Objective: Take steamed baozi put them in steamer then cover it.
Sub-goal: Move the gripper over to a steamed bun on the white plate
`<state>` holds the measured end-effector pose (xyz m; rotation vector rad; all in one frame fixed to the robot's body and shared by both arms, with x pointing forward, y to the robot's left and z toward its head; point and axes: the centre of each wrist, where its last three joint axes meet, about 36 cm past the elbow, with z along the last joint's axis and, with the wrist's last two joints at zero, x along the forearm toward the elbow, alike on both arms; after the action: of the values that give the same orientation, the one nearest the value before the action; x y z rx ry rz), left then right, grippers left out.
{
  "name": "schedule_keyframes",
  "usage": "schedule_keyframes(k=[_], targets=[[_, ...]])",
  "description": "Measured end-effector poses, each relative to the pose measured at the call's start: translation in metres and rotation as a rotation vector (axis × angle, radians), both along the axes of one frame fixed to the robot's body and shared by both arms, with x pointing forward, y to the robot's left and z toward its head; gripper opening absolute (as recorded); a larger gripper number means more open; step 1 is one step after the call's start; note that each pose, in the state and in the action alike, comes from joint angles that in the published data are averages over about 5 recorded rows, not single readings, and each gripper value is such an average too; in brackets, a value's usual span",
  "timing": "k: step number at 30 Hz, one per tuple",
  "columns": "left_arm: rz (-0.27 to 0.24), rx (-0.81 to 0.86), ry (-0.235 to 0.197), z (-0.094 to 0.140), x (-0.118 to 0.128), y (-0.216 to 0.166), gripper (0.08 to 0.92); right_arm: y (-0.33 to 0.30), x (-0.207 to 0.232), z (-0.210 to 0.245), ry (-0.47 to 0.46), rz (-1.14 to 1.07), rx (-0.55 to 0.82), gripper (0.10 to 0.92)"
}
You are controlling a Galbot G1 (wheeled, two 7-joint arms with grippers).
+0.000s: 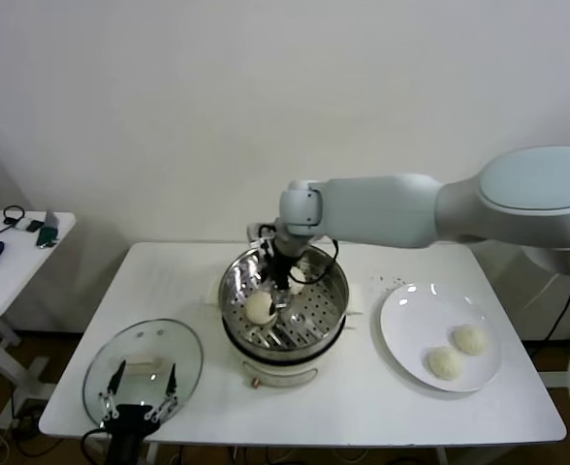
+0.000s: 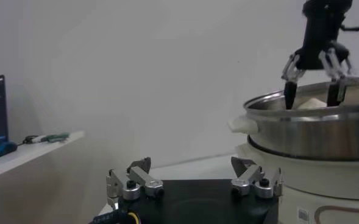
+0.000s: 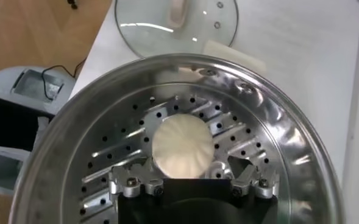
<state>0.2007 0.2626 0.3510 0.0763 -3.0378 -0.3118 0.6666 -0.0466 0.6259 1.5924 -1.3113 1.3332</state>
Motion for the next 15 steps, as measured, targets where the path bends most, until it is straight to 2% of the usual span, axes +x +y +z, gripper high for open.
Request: schedule_keyframes(k=[9, 15], targets=[[-0.001, 0.007, -0.001, 0.000, 0.003, -0.001, 0.823, -0.078, 0.008, 0.065, -0.079, 0.039, -0.043, 0.823], [0.011, 0.011, -0.018, 0.002, 0.006, -0.002, 0.823, -0.150, -0.004, 0.073, -0.100, 0.013, -0.083, 0.823]])
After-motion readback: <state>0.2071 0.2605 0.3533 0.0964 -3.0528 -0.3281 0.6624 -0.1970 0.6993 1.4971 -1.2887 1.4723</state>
